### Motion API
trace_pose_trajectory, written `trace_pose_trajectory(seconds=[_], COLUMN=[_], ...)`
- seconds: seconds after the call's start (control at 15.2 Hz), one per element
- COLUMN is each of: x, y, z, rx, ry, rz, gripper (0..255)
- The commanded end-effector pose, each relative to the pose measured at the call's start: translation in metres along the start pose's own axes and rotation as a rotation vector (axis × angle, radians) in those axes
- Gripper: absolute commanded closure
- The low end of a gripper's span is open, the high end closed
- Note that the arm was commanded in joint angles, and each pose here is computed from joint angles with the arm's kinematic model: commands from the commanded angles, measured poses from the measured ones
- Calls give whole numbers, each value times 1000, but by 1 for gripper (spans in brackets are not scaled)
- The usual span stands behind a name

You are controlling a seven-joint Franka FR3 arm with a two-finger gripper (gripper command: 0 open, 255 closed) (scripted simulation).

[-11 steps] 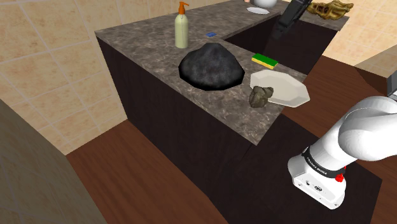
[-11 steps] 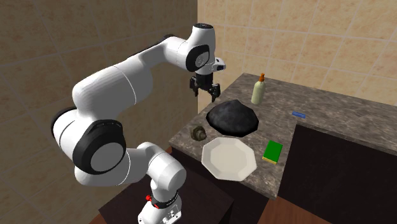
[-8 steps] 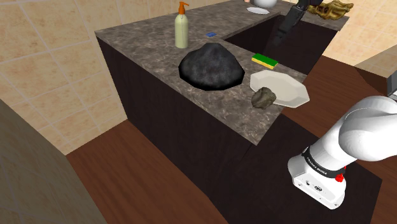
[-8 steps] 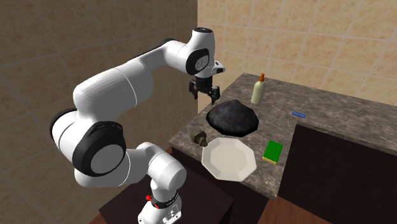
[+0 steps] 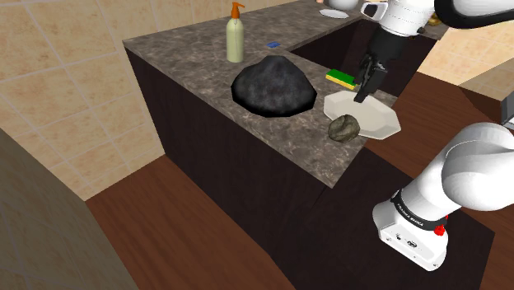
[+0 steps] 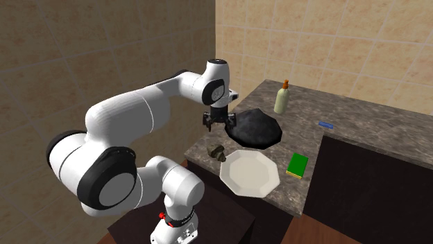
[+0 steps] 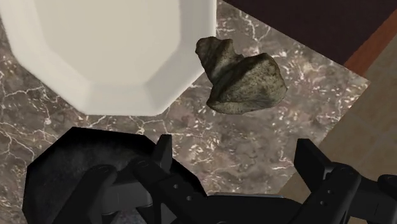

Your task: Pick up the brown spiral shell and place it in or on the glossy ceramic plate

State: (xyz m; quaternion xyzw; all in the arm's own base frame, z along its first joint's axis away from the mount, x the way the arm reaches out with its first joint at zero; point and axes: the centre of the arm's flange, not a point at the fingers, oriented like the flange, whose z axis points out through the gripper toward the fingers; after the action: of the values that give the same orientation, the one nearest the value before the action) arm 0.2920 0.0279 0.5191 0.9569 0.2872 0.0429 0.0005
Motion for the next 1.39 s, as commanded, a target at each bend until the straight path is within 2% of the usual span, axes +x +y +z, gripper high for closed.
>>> trace_pose_trajectory(seconds=[0.0, 0.2, 0.73, 1.25, 1.32], x=[-6, -19, -22, -22, -21], y=[2, 2, 4, 4, 5], z=[23, 58, 98, 98, 98], rx=[-8, -19, -20, -20, -19], ry=[-28, -70, -70, -70, -69], rz=[-95, -230, -231, -231, -231], gripper=[0, 0, 0, 0, 255])
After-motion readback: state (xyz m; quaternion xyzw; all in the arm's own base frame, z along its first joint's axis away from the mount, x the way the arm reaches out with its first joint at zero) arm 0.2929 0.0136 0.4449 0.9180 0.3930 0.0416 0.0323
